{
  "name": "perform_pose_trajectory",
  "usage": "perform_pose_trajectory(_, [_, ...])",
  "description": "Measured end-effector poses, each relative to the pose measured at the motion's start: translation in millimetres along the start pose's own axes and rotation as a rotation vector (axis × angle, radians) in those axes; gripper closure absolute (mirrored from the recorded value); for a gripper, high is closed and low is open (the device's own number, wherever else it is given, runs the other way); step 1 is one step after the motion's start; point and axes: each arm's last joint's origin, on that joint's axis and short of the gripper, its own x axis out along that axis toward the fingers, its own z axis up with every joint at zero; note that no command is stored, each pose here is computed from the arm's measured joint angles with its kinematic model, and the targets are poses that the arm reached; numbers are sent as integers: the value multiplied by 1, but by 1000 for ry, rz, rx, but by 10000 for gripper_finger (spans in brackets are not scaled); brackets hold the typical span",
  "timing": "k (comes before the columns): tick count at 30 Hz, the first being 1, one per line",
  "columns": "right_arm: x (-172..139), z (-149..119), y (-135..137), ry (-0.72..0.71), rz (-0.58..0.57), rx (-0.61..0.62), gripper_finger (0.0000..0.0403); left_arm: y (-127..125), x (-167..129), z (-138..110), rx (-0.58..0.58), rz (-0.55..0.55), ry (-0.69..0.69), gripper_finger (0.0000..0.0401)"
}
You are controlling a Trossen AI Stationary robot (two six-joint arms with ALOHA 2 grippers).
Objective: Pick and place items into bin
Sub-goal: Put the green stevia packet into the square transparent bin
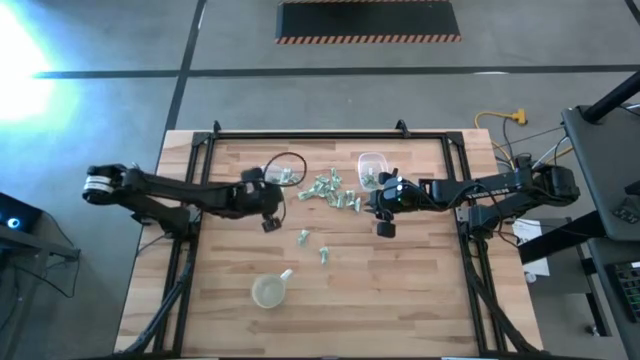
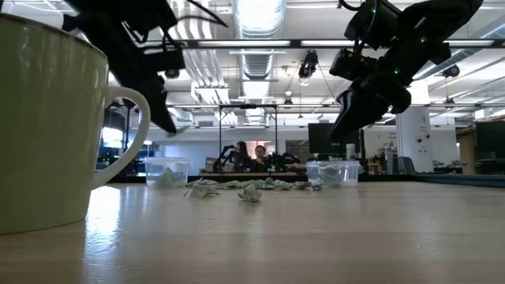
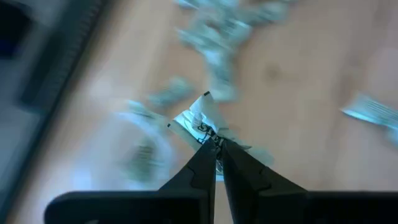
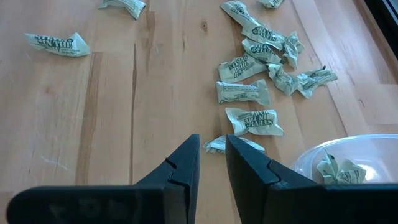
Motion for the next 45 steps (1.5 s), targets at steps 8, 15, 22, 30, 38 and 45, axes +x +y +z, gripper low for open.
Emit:
perform_pose_trajectory(8, [0,0,0,1,0,0,335,21,-6,-4,-44,242,-41,393])
perform_pose_trajectory(15, [0,0,0,0,0,4,335,31,10,-7,-39,247,30,393])
perform_pose_trajectory(22, [0,0,0,-1,1,11,335,40,23,-10,-59,151,95,393])
perform_pose_trajectory(30, [0,0,0,-1,0,11,335,51,27,-11,-92,175,111,393])
perform_pose_trajectory(38, [0,0,0,-1,1,11,335,55,29,-11,-87,185,116,392])
perform_pose_trajectory(45, [0,0,0,-1,1,11,335,55,29,-9,-86,184,101,392])
